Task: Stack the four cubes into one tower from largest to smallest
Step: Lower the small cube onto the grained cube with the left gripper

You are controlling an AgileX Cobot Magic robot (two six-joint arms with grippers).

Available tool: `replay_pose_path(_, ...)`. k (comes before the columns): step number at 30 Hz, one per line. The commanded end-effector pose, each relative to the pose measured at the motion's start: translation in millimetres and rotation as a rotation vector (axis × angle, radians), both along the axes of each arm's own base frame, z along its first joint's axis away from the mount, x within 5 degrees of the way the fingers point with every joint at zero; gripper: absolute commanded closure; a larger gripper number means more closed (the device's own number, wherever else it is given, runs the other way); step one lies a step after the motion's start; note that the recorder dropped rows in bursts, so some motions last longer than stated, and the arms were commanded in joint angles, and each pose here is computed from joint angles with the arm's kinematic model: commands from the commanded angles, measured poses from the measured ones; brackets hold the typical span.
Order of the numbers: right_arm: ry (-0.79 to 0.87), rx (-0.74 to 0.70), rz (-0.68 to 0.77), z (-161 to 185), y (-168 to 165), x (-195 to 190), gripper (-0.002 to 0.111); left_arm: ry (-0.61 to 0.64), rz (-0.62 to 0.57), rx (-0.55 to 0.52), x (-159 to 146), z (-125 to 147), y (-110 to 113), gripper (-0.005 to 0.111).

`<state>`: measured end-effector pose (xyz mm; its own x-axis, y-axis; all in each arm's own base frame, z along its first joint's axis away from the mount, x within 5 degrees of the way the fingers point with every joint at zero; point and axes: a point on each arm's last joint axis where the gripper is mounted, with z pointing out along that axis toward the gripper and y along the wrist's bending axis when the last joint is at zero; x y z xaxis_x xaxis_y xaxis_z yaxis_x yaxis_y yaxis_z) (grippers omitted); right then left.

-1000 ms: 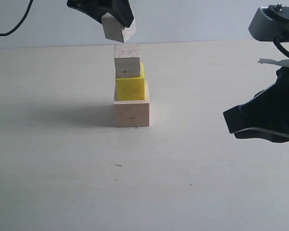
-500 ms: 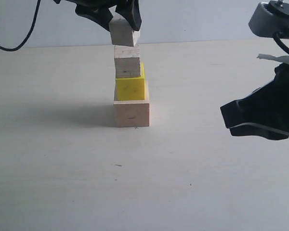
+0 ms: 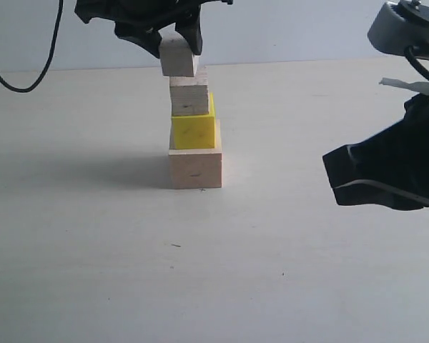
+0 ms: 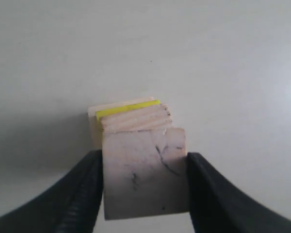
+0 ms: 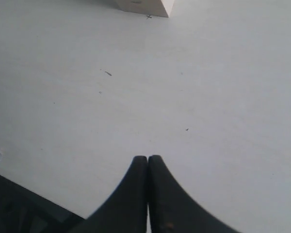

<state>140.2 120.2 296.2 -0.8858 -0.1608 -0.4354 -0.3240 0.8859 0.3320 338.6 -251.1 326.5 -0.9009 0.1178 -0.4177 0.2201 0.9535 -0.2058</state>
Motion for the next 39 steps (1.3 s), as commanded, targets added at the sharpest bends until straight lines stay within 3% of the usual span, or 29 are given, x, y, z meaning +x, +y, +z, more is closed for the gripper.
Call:
replay_pose_path(1,-0.012,0.012,-0.003,0.7,-0.4,-0.6,0.108,-0.039,0.042,-0.023,3.0,5.7,0.3,0.107)
replay_pose_path(7,-0.017,0.015,-0.005,1.1,-0.1,-0.2,0.108,-0.063,0.039,-0.044,-0.8,7.0,-9.0,0.107)
replay_pose_path(13,-0.021,0.018,-0.006,1.3,0.0,0.2,0.108,-0.109,0.066,0.002,-4.3,7.1,-14.4,0.107)
replay_pose_path(39,-0.026,0.018,-0.003,1.4,0.2,0.4,0.108,-0.035,0.115,0.0,0.4,-12.7,-20.8,0.107)
